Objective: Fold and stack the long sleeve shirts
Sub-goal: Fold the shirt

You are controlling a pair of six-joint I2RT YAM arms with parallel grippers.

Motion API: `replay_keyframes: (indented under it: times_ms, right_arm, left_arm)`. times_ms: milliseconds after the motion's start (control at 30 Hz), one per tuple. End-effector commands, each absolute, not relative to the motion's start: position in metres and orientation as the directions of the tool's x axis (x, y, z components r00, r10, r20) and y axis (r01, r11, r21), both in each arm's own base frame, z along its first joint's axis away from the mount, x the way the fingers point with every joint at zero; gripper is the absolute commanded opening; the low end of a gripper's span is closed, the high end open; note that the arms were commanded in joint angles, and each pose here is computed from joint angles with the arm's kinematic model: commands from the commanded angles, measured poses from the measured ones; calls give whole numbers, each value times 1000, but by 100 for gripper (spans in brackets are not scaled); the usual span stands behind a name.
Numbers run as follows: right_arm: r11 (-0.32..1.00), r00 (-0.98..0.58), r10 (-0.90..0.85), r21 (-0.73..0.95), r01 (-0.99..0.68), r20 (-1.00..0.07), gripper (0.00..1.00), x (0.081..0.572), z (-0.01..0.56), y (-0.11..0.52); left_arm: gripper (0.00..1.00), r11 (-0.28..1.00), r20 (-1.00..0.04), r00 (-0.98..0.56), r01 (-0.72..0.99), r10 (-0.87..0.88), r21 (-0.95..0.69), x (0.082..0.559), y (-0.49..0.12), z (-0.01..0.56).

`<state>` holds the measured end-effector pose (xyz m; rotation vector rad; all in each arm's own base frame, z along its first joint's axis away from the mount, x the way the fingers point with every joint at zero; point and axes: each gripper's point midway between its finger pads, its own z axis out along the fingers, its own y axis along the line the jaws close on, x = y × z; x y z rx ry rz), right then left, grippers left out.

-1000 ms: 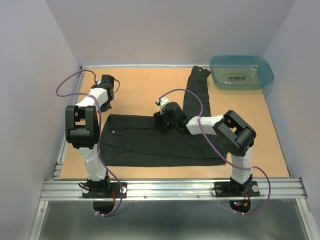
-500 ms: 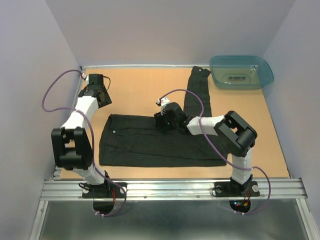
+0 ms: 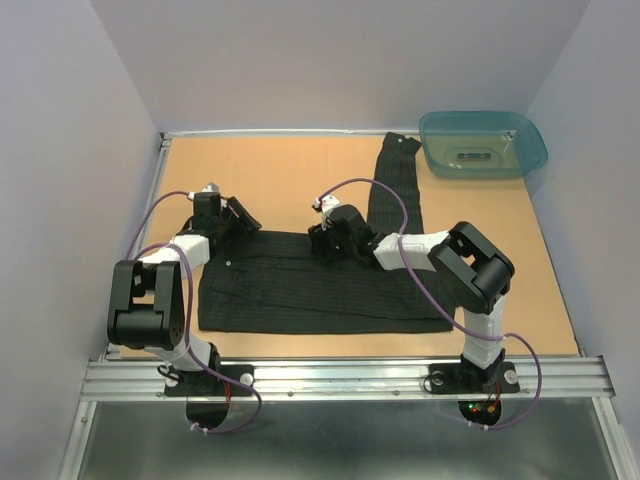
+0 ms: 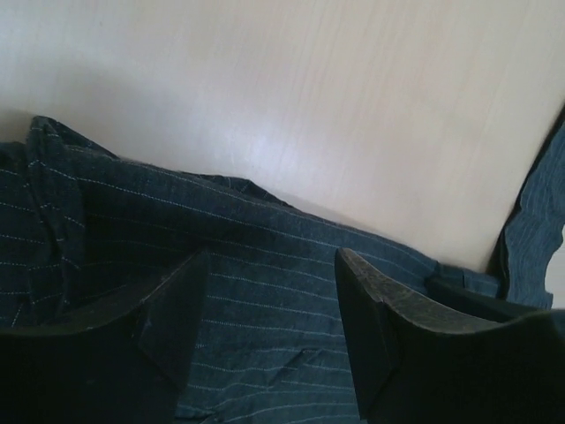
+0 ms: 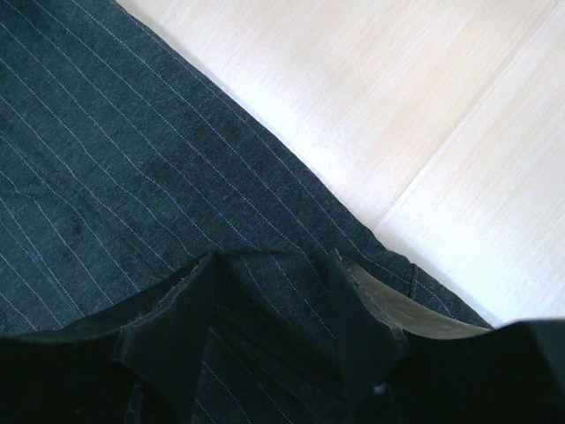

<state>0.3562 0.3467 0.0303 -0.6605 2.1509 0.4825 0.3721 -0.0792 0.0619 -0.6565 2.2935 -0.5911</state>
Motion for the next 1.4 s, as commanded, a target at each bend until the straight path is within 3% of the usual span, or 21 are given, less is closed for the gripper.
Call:
replay_keyframes:
  times_ms: [0,267,433,633,833,967,1067,1367]
  right_arm:
    - [815,-619,-364,84,-574,-695,59,331,-5,319]
    - [824,-621,-362,73,-562,-695,59,330,-5,314]
    - [819,-615,-354,84,-567,-704,59,330,1,317]
    - [812,-587,-331,94,-576,-739,59,336,23,324]
    - [814,-588,-324,99,-573,-741,59,338,25,326]
    - [818,-599,-325,100,-567,-732,60,338,19,325]
    - [820,-599,-324,99,-564,-732,60,338,19,324]
    - [846,-599,-309,74,-528,-739,60,338,23,313]
  left_arm:
    - [68,730,-557,-492,-299,-670,-614,405,-65,88]
    - [67,644,-621,-277,-575,-733,-504,401,30,70]
    - [67,595,-602,-265,-664,-753,-452,390,63,64]
    - [70,623,-637,-232,-602,-735,-500,385,59,105]
    - [76,714,-654,-290,-326,-699,-619,383,-29,160]
    - [76,694,-589,-382,-260,-713,-671,377,-80,139]
    - [75,692,-550,-433,-314,-714,-650,380,-87,104]
    - [72,673,-570,-367,-496,-735,-548,380,-41,65]
